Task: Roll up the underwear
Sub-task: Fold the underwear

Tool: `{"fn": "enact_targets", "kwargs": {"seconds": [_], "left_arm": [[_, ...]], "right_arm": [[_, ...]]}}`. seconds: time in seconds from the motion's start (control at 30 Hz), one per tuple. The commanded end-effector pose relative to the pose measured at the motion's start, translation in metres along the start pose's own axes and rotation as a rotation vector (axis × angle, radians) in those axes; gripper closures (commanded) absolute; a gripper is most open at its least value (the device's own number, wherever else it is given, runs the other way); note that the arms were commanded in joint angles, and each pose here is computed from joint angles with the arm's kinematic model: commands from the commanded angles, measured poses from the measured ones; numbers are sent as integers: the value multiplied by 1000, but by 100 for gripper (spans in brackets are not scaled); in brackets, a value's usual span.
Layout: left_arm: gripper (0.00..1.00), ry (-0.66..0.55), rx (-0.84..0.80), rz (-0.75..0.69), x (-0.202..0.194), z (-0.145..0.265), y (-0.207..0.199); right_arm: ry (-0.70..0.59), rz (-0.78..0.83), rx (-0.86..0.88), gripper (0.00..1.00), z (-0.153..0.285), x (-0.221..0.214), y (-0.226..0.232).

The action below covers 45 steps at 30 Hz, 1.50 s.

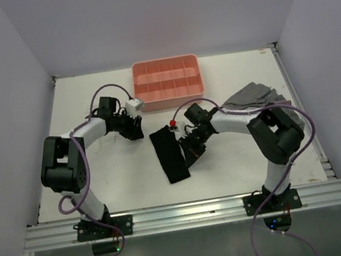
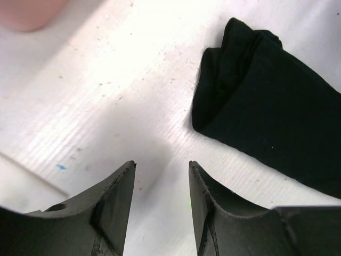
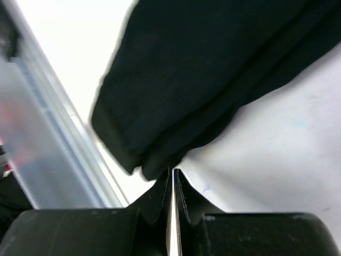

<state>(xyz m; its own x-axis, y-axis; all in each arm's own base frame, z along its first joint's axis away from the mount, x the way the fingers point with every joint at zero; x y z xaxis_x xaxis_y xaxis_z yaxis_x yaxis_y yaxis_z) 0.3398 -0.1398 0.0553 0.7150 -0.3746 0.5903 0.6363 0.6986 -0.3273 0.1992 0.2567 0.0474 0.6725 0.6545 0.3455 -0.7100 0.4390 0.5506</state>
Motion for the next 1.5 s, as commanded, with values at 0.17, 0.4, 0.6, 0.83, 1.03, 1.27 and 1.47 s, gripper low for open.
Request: {"fn": "enact_targets", "kwargs": {"seconds": [0.17, 0.4, 0.6, 0.83, 1.03, 1.27, 1.47], "left_arm": [[52, -189, -76, -311, 45, 66, -41], [59, -195, -94, -290, 16, 72, -67], [60, -225, -95, -209, 27, 64, -65], [60, -223, -122, -171, 35, 54, -63], [60, -215, -138, -158, 31, 49, -63], [60, -231, -242, -163, 35, 51, -77], [61, -263, -450, -107, 41, 56, -105]], "right_arm": [[-209, 121, 36, 97, 59, 16, 34], [-413, 90, 57, 92, 73, 61, 52], [-414, -20, 201, 92, 35, 80, 71], [-292, -147, 233, 94, -20, 48, 36], [-199, -330, 217, 97, -47, 16, -5], [-372, -240, 316, 96, -13, 54, 26], [-515, -127, 385, 95, 31, 87, 59]]}}
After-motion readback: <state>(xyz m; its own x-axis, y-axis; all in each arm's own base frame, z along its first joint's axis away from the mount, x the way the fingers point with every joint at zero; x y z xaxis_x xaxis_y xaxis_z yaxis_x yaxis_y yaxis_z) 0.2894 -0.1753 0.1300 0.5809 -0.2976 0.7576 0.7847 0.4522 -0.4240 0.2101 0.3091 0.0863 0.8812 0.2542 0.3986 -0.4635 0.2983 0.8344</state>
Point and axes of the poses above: each gripper's point midway between its finger pads, its own z axis back along the fingers, its own y axis along the line the jaws close on, x = y × z, the point moved 3 cm from there along z, back along the fingers, and after that the axes turned 7 degrees about z, right-handed, at the moved point
